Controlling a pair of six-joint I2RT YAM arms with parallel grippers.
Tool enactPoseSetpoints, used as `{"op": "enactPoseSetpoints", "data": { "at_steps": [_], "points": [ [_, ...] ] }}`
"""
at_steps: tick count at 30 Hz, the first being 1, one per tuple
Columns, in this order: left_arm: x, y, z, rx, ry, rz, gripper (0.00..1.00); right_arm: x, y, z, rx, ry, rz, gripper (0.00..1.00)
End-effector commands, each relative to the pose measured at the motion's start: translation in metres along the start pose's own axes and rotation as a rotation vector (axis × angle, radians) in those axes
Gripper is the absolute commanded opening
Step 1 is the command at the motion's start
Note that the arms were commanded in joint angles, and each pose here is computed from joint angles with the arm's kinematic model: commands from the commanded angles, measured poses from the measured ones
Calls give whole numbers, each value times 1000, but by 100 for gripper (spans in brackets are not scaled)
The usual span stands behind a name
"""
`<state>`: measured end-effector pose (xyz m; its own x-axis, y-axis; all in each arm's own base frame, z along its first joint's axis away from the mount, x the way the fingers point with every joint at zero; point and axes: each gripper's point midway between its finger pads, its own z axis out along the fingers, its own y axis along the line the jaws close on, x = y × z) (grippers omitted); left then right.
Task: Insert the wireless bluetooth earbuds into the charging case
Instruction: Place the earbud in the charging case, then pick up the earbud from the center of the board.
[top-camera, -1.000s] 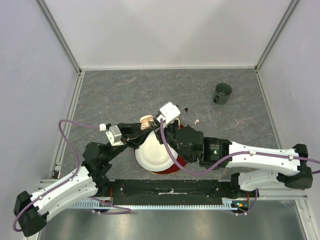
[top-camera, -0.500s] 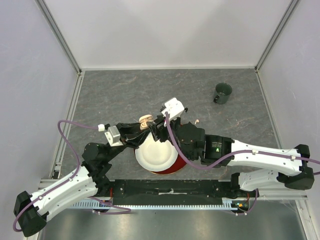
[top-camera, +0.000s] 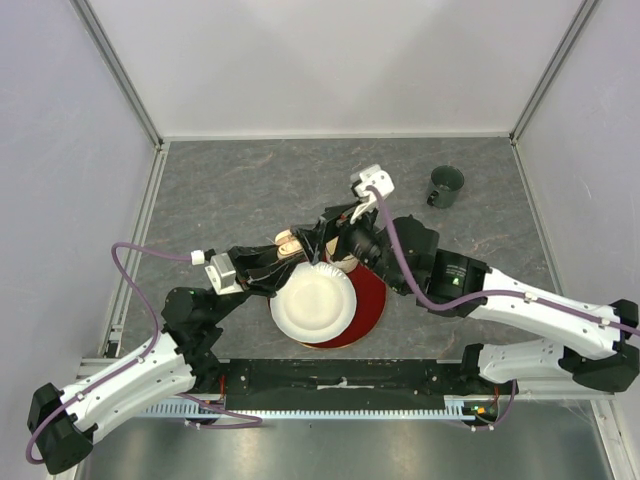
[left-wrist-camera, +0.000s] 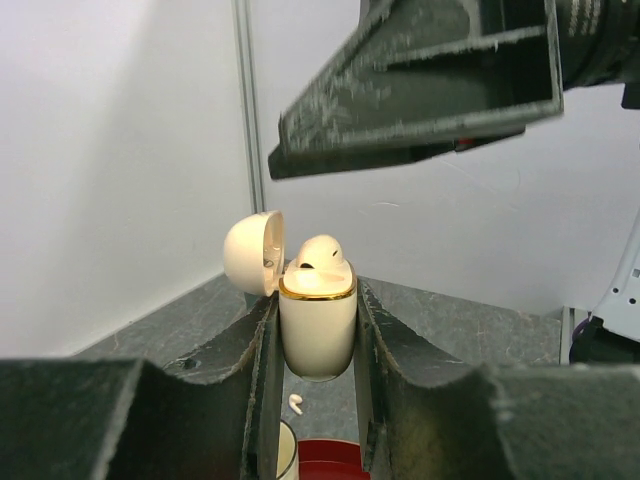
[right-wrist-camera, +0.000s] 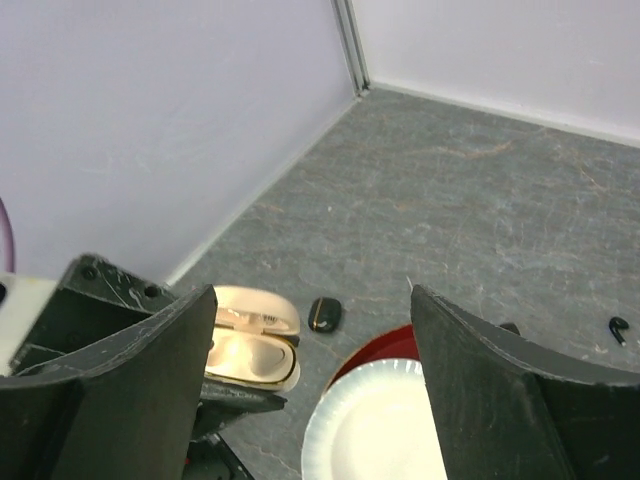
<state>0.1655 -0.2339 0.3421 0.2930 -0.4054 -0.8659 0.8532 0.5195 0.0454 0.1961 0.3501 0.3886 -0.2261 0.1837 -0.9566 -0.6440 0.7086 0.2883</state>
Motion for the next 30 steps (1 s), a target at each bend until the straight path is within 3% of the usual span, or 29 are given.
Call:
{"op": "enactPoseSetpoints", "data": {
  "at_steps": [1, 5, 10, 15, 20, 24, 30],
  "points": [
    [-22, 0, 3, 3, -74, 41, 2, -61, 13, -15, -96, -134, 137, 87],
    [-22, 0, 3, 8, -74, 38, 2, -69, -2, -20, -54, -155, 165, 91],
    [-28, -4, 2, 25, -88, 42, 2, -60, -90, -23, 323, -162, 206, 92],
    [-30, -2, -7, 9, -80, 58, 2, -3, -203, -24, 690, 14, 315, 91],
    [-33, 2, -11, -19, -85, 72, 2, 70, -271, -22, 805, 242, 492, 89],
    [-30, 3, -10, -11, -59, 126, 2, 117, -303, -33, 961, 287, 596, 88],
    [-33, 1, -8, 10, -32, 161, 2, 145, -323, -28, 1044, 313, 694, 86]
  ]
}}
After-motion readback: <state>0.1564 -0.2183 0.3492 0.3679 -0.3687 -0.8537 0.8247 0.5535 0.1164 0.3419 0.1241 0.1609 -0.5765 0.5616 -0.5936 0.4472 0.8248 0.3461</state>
